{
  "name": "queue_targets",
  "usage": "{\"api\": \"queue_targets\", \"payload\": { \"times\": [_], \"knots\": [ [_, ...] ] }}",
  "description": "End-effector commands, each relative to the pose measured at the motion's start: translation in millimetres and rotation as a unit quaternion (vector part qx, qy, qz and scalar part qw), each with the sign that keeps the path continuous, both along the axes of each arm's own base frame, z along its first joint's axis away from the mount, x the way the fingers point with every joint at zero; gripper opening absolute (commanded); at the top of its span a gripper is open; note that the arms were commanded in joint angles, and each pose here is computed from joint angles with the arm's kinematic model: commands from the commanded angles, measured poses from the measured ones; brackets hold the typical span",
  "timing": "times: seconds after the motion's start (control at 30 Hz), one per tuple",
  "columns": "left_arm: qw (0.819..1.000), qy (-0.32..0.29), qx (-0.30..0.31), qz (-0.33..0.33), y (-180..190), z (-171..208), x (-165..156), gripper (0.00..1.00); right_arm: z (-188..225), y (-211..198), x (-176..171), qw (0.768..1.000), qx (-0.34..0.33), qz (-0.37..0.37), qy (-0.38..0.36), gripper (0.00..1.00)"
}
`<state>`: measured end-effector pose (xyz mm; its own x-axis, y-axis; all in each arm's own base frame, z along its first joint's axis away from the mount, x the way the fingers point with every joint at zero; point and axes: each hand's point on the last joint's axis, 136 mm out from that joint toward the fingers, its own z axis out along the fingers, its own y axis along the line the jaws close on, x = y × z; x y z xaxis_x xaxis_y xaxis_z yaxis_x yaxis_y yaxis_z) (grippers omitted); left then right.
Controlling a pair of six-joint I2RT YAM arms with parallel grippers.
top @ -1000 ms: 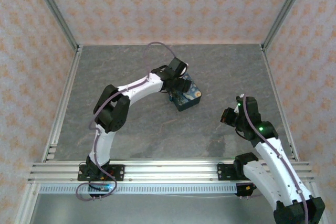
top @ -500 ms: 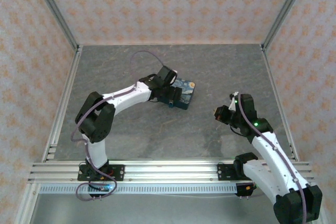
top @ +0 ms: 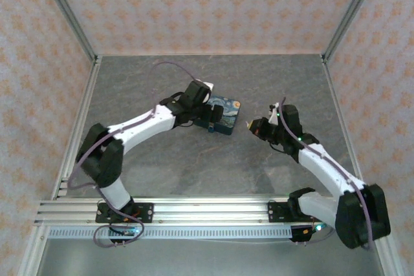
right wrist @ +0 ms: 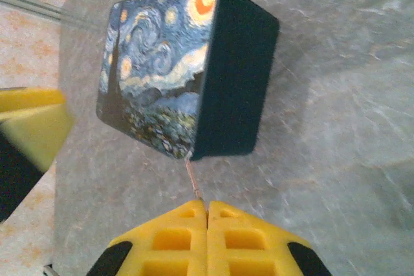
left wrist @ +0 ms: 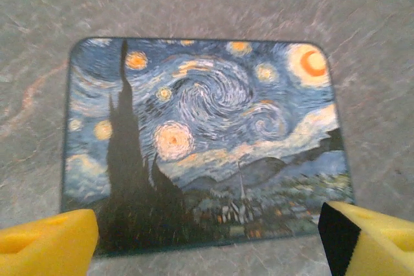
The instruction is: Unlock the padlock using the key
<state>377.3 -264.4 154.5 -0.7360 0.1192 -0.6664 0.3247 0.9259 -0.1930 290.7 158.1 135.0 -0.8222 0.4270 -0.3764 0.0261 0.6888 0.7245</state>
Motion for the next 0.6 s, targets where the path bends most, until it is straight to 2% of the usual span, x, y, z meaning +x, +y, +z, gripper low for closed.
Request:
{"api": "queue_targets", "payload": {
  "times": [0.0,0.27,0.5,0.57],
  "knots": [
    [0.998,-0.024,-0.05,0.006,2.1,18.8,-11.8,0.9,42.5,24.5,31.0,0.996,0.051,0.014,-0.07,0.0],
    [0.993,0.017,-0.112,-0.013,1.8,-21.0,-49.4,0.87,27.3,61.1,77.2,0.994,0.078,0.035,-0.062,0.0],
    [0.994,0.031,-0.106,-0.011,2.3,-45.7,-50.7,0.85,6.2,80.1,108.1,0.996,0.071,0.042,-0.043,0.0],
    [0.993,0.036,-0.108,-0.013,-0.7,-51.5,-49.5,0.82,-3.6,83.3,112.5,0.996,0.068,0.044,-0.034,0.0]
  ]
}}
